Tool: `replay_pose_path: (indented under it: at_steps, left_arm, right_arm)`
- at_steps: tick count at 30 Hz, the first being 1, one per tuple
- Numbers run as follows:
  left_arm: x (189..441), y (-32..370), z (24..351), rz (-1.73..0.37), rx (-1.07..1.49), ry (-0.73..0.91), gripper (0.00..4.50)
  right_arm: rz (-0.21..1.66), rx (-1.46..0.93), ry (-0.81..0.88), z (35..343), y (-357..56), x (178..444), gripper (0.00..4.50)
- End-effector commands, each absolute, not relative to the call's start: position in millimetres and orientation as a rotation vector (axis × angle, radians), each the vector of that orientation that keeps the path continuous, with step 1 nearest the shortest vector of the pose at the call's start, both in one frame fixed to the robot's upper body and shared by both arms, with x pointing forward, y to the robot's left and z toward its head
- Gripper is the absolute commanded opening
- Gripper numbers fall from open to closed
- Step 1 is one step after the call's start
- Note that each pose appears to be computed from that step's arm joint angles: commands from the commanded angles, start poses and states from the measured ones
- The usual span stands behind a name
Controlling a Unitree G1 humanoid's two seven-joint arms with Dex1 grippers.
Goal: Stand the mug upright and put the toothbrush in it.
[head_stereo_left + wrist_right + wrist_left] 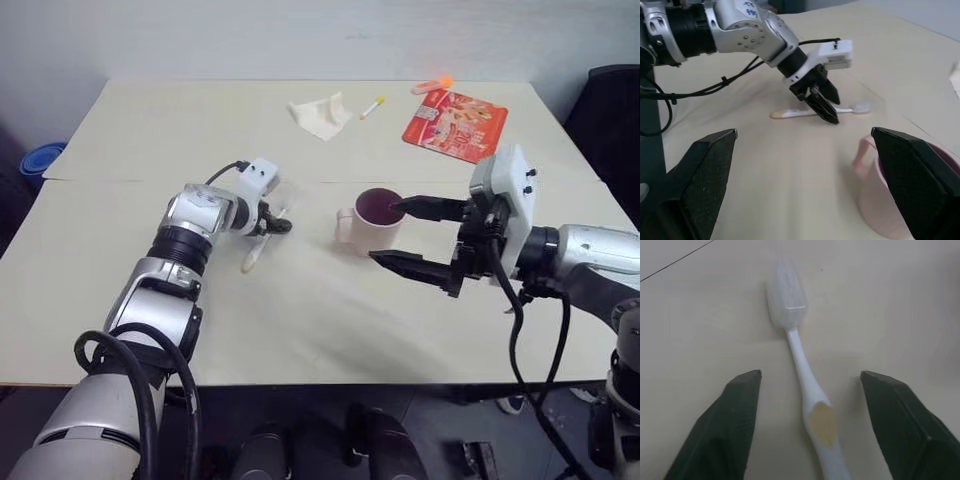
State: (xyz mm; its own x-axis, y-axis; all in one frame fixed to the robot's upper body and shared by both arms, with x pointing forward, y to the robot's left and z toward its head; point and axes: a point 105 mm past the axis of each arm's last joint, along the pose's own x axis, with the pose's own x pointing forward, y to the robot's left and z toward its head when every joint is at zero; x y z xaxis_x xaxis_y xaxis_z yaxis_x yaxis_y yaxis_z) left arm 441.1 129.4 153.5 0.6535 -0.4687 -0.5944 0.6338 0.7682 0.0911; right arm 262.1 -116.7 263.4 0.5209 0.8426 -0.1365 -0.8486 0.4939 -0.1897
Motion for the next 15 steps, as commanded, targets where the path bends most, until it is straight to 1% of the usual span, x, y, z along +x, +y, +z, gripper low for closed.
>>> replay_pose_path:
  at_steps: [1, 5, 7, 11, 12, 15]
  left_arm:
    - [438, 123, 144, -0.655, 0.267, 0.624, 2.12]
    - [437, 128, 144, -0.642, 0.27, 0.623, 0.92]
    - [438, 130, 147, -0.619, 0.236, 0.615, 0.38]
    - [441, 136, 152, -0.586, 0.232, 0.587, 0.36]
    - [443, 135, 159, -0.583, 0.205, 0.553, 0.36]
    - [447, 120, 198, -0.645, -0.012, 0.378, 0.34]
  right_arm:
    - [0.994, -0.271, -0.014, 270, -122, 262, 4.5]
    - [0.966, -0.258, 0.009, 265, -125, 265, 4.5]
    - [0.953, -0.255, 0.029, 259, -126, 266, 4.5]
    - [0.96, -0.204, 0.081, 251, -128, 265, 4.5]
    - [0.953, -0.208, 0.084, 250, -129, 265, 4.5]
    - [0.924, -0.221, 0.09, 246, -130, 266, 4.5]
